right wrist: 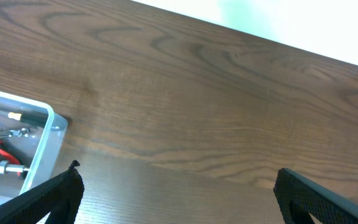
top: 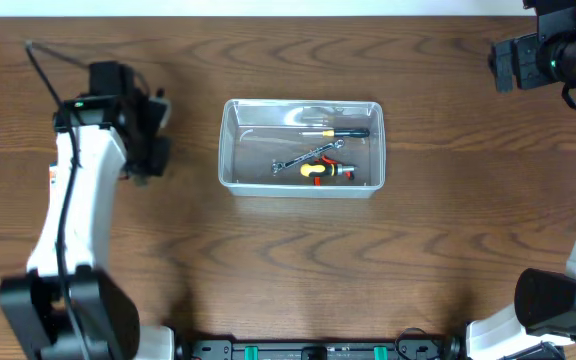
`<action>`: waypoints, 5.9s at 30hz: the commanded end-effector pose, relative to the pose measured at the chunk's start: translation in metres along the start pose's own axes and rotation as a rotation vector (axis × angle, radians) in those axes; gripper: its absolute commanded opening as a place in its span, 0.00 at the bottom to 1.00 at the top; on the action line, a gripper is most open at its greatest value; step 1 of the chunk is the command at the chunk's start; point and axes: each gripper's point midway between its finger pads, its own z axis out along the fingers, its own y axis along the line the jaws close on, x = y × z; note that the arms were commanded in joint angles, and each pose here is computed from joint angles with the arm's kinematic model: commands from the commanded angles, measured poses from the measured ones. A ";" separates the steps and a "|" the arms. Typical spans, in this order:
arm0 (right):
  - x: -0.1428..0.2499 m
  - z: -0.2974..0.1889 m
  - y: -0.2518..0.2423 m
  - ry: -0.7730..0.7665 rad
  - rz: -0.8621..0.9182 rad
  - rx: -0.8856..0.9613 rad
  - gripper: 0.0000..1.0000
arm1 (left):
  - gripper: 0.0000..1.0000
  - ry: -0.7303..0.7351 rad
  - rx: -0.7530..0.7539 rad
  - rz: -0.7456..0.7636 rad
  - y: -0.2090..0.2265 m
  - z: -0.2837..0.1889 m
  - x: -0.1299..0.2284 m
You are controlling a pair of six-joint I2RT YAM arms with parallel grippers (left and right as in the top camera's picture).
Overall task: Pack container
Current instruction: 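Carry the red-handled tool into the container with the left gripper, then release the tool and move the left gripper to the blue box, then lower the left gripper and grasp the blue precision screwdriver box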
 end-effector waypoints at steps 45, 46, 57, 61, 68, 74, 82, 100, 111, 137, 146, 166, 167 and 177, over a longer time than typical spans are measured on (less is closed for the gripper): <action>0.008 0.004 0.003 0.034 0.018 -0.010 0.99 | 0.44 -0.117 0.335 0.996 -0.235 0.086 -0.063; 0.008 0.004 0.003 0.034 0.018 -0.010 0.99 | 0.44 -0.119 0.334 0.996 -0.235 0.086 -0.063; 0.008 0.004 0.003 0.034 0.018 -0.010 0.99 | 0.53 -0.260 0.011 0.785 -0.170 -0.002 -0.102; 0.008 0.004 0.003 0.034 0.018 -0.010 0.99 | 0.76 -0.353 -0.133 0.548 -0.101 -0.064 -0.104; 0.008 0.004 0.003 0.035 0.019 -0.011 0.99 | 0.98 -0.383 -0.298 -0.027 0.061 -0.120 -0.044; 0.008 0.004 0.003 0.036 0.019 -0.011 0.99 | 0.98 -0.287 -0.304 -0.396 0.150 -0.106 0.027; 0.008 0.004 0.003 0.037 0.018 -0.011 0.99 | 0.98 -0.090 -0.235 -0.551 0.191 -0.033 0.068; 0.008 0.004 0.003 0.037 -0.028 -0.012 0.99 | 0.98 0.288 0.014 -0.517 0.169 0.133 0.107; 0.009 0.004 0.003 0.038 -0.027 -0.012 0.99 | 0.98 0.309 0.044 -0.480 0.166 0.154 0.110; 0.016 0.004 0.001 0.072 -0.025 0.004 0.99 | 0.98 0.321 0.075 -0.463 0.162 0.174 0.114; 0.017 0.004 0.001 0.075 -0.025 0.002 0.99 | 0.95 0.320 0.074 -0.462 0.162 0.174 0.114; 0.018 0.004 0.002 0.078 -0.025 0.001 0.99 | 0.66 0.320 0.074 -0.463 0.162 0.174 0.114; 0.018 0.004 0.002 0.078 -0.025 0.001 0.99 | 0.66 0.320 0.074 -0.463 0.162 0.174 0.114; 0.018 0.004 0.002 0.079 -0.025 0.001 0.99 | 0.59 0.321 0.074 -0.463 0.162 0.174 0.114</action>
